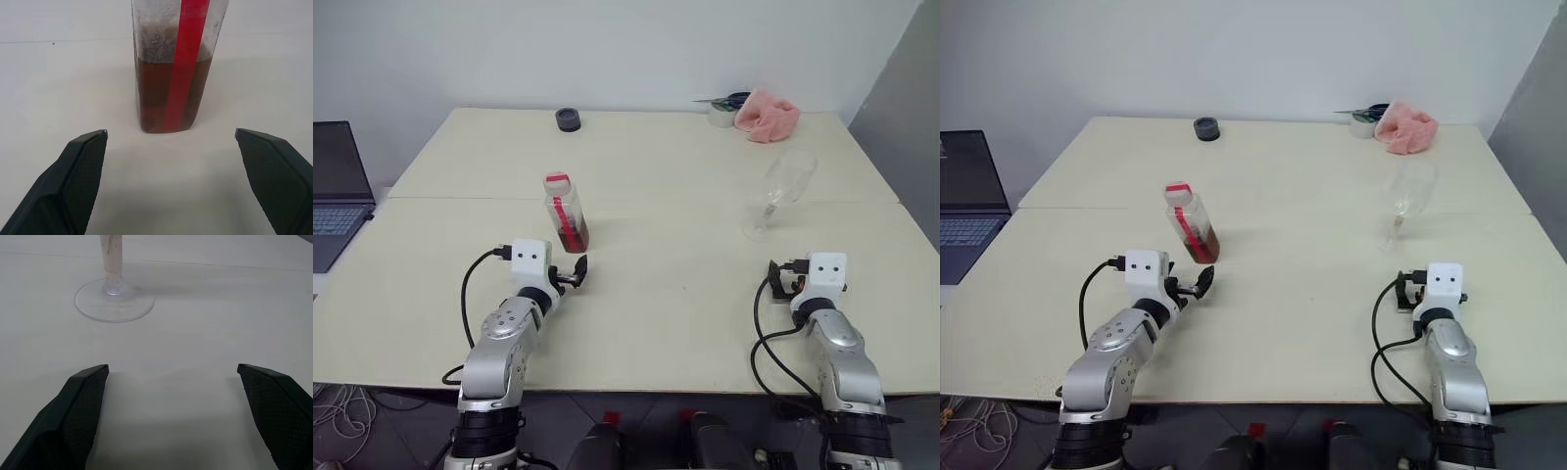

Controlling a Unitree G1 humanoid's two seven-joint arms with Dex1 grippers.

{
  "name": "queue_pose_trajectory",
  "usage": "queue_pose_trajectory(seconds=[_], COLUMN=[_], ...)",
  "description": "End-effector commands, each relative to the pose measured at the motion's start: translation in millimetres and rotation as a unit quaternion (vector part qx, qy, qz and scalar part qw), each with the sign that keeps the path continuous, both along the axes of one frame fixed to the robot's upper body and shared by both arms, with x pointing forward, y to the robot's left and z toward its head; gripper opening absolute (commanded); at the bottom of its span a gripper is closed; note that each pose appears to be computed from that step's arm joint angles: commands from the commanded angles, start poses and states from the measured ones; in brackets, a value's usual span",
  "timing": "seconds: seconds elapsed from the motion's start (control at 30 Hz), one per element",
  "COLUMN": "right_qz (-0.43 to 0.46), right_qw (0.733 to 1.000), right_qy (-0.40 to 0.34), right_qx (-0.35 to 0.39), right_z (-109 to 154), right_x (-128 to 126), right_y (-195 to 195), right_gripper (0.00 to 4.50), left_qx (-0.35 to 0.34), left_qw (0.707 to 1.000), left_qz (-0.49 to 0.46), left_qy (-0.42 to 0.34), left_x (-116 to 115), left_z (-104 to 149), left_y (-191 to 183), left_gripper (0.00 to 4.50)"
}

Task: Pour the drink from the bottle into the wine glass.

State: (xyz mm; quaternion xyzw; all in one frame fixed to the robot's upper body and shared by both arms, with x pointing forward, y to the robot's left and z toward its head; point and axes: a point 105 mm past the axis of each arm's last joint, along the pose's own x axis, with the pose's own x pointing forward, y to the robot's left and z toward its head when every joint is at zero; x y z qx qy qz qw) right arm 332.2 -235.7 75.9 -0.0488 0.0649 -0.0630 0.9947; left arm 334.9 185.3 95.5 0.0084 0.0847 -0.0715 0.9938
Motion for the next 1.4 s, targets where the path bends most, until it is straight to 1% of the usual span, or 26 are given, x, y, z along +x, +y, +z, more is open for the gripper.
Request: queue_pose_trajectory(seconds=[0.03, 0.13, 0.83, 1.03, 1.1, 1.13, 1.2, 1.23, 1.3, 1.37, 1.4], right_qz=[0.007, 0.007, 0.009, 0.026, 0.060, 0.093, 0.189, 0.233, 0.325, 0.401, 0.423], right_qw=[0.999, 0.999, 0.999, 0.999, 0.997, 0.994, 0.980, 0.969, 0.937, 0.905, 0.895], right_qy=[-0.032, -0.031, -0.034, -0.044, -0.051, -0.054, -0.065, -0.073, -0.079, -0.063, -0.052], right_qx=[0.000, 0.000, -0.001, -0.001, -0.007, -0.015, 0.013, 0.035, 0.102, 0.127, 0.130], right_z=[18, 18, 19, 27, 33, 37, 50, 58, 76, 87, 89], right_x=[2, 1, 3, 5, 7, 7, 3, 0, -13, -26, -30], right_y=[4, 4, 5, 8, 17, 26, 53, 64, 87, 104, 109], right_gripper=[4.49, 4.49, 4.49, 4.49, 4.49, 4.49, 4.49, 4.49, 4.49, 4.49, 4.49], left_qx=[0.006, -0.010, -0.001, 0.002, 0.001, 0.000, 0.000, -0.001, -0.001, -0.001, -0.002], left_qw=[1.000, 0.999, 0.999, 0.999, 0.999, 0.999, 0.999, 0.999, 0.999, 0.999, 0.999], left_qz=[0.004, 0.000, 0.003, 0.003, 0.003, 0.002, -0.001, -0.003, -0.004, -0.003, -0.003], left_qy=[-0.028, -0.033, -0.034, -0.038, -0.039, -0.039, -0.040, -0.040, -0.041, -0.043, -0.043], left_x=[0, 1, 2, 3, 3, 3, 2, 3, 4, 5, 6], left_z=[16, 18, 19, 21, 22, 23, 23, 23, 23, 24, 25], left_y=[2, 0, 0, -1, -1, -2, -5, -6, -7, -6, -6], left_gripper=[4.45, 4.45, 4.45, 4.45, 4.45, 4.45, 4.45, 4.45, 4.45, 4.45, 4.45])
